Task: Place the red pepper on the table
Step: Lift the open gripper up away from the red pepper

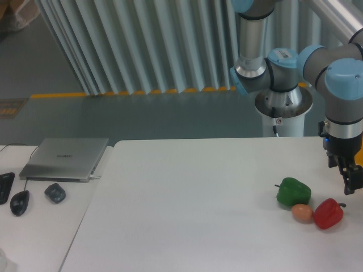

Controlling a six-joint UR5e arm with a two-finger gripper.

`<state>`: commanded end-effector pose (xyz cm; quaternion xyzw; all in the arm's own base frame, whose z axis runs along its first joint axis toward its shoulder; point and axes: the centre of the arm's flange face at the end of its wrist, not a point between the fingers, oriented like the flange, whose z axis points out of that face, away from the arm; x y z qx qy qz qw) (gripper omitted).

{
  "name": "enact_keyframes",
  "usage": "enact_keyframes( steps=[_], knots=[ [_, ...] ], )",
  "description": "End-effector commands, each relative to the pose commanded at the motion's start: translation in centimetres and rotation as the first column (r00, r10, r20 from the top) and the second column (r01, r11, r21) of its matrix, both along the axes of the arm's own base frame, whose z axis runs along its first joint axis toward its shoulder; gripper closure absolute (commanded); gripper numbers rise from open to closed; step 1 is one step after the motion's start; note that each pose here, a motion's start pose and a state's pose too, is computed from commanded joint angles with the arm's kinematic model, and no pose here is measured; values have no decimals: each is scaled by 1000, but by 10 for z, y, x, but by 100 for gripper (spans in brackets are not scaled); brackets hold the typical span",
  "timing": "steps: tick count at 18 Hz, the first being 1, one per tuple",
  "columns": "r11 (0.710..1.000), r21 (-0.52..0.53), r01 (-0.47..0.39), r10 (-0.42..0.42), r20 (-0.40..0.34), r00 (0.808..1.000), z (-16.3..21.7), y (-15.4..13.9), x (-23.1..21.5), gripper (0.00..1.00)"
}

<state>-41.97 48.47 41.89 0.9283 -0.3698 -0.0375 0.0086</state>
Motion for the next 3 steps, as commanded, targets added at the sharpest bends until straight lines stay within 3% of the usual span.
enact_keyframes(
  steps=[3],
  knots=[
    [1000, -2, 0, 0, 2, 1000, -2, 0, 0, 0]
  ],
)
